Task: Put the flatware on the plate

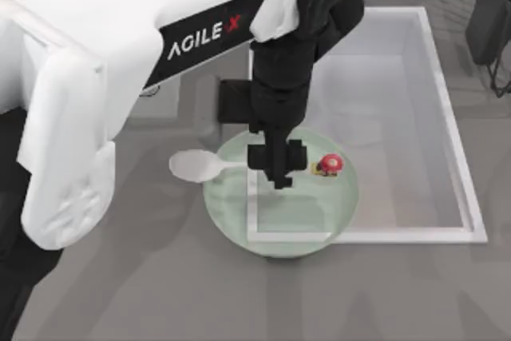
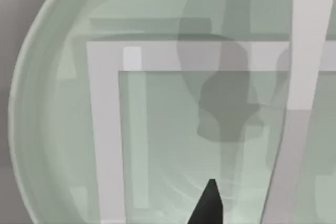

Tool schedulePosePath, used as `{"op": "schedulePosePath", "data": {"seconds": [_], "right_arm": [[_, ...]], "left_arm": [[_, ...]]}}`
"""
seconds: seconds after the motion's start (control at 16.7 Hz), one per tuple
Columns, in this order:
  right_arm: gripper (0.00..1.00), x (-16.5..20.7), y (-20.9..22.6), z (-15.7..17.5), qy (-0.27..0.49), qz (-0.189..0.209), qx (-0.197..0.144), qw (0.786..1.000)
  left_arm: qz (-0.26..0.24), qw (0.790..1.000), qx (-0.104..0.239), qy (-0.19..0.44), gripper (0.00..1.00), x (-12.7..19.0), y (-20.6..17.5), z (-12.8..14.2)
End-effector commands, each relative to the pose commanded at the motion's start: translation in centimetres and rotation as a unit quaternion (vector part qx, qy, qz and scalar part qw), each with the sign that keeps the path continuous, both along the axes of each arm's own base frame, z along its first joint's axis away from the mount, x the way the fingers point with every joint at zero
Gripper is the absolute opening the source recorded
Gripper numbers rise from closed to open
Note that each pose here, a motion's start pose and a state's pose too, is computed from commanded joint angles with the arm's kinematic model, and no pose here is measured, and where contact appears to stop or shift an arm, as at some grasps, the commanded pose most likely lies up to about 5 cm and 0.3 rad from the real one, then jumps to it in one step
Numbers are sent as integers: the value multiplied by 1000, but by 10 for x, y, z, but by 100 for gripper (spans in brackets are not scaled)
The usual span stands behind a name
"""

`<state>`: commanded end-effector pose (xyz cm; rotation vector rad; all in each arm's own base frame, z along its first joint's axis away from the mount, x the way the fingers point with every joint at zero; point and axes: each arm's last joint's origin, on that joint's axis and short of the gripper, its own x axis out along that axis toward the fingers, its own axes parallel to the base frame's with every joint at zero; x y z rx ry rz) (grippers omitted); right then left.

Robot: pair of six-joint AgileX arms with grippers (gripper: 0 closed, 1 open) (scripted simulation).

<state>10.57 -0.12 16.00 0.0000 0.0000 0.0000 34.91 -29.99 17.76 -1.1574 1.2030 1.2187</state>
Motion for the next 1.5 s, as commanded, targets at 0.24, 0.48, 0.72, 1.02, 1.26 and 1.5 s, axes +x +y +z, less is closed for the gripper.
{"op": "schedulePosePath", "data": {"seconds": [0.24, 0.48, 0.72, 1.02, 1.26, 1.5], "right_arm": [[100, 0, 0, 0, 0, 0, 0, 1000], [100, 0, 0, 0, 0, 0, 0, 1000], [100, 0, 0, 0, 0, 0, 0, 1000], [100, 0, 0, 0, 0, 0, 0, 1000], [100, 0, 0, 0, 0, 0, 0, 1000], [100, 0, 0, 0, 0, 0, 0, 1000]], "left_arm": [[4, 1000, -4, -9, 0, 0, -3, 3], [7, 1000, -3, -10, 0, 2, 0, 5], [22, 999, 9, -27, 0, 10, 8, 5], [40, 997, 40, -43, 0, 21, 22, -5], [43, 997, 59, -31, 0, 23, 28, -21], [36, 998, 54, -16, 0, 19, 27, -27]]}}
